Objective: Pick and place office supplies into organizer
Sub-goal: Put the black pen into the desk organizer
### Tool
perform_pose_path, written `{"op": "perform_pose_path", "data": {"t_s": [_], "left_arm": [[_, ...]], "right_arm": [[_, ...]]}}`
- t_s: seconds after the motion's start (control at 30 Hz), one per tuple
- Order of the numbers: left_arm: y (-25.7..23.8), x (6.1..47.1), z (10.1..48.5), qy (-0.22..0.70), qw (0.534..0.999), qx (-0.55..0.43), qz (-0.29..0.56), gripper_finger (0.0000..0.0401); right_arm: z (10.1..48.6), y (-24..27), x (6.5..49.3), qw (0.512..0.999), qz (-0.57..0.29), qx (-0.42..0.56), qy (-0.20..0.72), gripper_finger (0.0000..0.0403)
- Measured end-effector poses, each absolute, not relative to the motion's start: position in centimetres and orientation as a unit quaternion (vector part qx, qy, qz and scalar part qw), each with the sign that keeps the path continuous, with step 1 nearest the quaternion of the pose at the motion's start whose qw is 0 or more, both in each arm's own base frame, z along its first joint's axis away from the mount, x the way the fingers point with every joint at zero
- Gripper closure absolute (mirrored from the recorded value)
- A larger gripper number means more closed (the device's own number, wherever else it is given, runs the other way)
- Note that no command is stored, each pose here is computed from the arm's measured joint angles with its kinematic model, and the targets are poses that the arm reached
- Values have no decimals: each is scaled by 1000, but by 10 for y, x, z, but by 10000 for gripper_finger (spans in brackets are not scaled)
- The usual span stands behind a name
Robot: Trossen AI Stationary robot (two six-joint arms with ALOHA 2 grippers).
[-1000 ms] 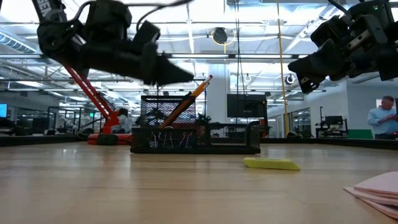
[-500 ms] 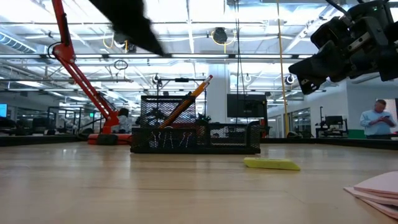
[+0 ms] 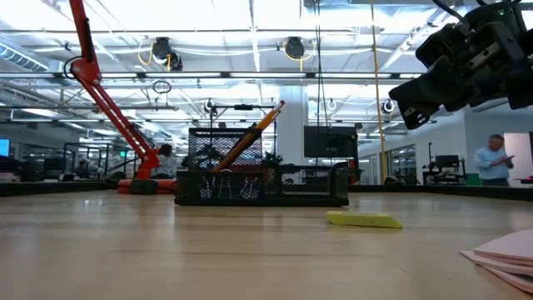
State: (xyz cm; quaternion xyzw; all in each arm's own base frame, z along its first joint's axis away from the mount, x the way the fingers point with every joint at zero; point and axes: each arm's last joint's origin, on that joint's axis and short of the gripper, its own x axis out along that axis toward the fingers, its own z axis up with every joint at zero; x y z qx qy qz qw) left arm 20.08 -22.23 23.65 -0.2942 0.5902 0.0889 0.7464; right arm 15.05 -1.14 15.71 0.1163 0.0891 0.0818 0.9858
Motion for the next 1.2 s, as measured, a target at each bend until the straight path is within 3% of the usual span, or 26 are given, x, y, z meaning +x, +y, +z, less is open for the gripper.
{"op": "perform_pose_path", "data": {"t_s": [0.33, 0.47, 0.8, 1.0, 1.2], "left_arm": [[-273, 182, 166, 711, 616, -302, 156, 238], [-279, 179, 152, 731, 596, -291, 163, 238], [-278, 181, 149, 712, 618, -285, 174, 238], [-277, 183, 149, 670, 660, -283, 190, 238], [-279, 185, 142, 662, 663, -286, 201, 248]], "right_arm": [[160, -11, 151, 987, 85, 112, 72, 399], [161, -11, 151, 988, 84, 112, 71, 399], [161, -11, 151, 988, 84, 112, 71, 399], [161, -11, 151, 988, 84, 112, 71, 399], [161, -11, 151, 988, 84, 112, 71, 399]]}}
